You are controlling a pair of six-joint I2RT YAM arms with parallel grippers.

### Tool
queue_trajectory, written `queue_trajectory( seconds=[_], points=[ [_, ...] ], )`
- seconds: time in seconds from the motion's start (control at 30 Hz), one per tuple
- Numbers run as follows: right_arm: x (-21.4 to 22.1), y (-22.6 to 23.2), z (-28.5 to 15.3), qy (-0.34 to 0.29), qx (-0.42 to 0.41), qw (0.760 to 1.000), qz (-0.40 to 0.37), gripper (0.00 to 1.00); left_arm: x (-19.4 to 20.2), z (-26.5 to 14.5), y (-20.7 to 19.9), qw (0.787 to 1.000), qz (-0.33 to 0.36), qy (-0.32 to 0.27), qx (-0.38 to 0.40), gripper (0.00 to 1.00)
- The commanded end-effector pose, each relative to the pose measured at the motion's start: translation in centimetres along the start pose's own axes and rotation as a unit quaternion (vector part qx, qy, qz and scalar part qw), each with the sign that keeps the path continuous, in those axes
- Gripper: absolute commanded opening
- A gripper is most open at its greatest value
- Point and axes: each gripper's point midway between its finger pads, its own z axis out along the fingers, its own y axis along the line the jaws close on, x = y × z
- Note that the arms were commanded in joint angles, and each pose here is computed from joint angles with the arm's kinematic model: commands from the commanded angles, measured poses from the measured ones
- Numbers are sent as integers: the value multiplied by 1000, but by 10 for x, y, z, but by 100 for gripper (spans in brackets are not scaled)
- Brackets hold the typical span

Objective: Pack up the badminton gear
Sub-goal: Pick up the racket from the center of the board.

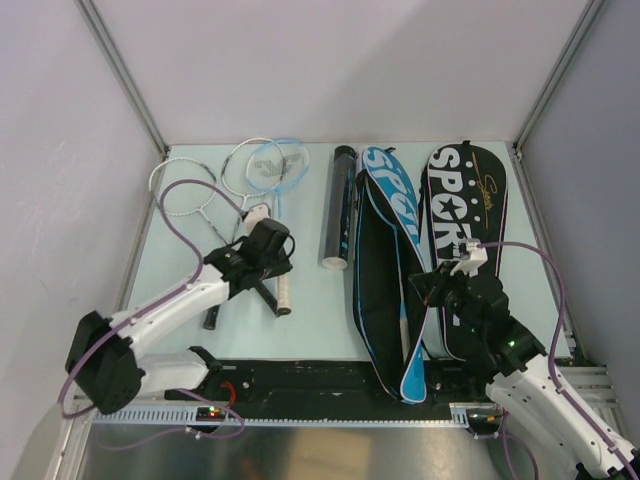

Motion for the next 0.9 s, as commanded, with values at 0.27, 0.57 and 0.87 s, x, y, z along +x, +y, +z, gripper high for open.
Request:
queue_trajectory(
  seconds=[0.27,0.57,0.87],
  points=[
    [-49,32,-2,-72,-48,996,15,0,-38,-41,-15,994,-45,-71,68,0],
    [-47,31,0,-70,-46,996,15,0,19,-7,8,999,-9,11,30,0],
    [-45,33,2,-66,-52,996,18,0,45,30,24,996,46,62,-37,7]
  ],
)
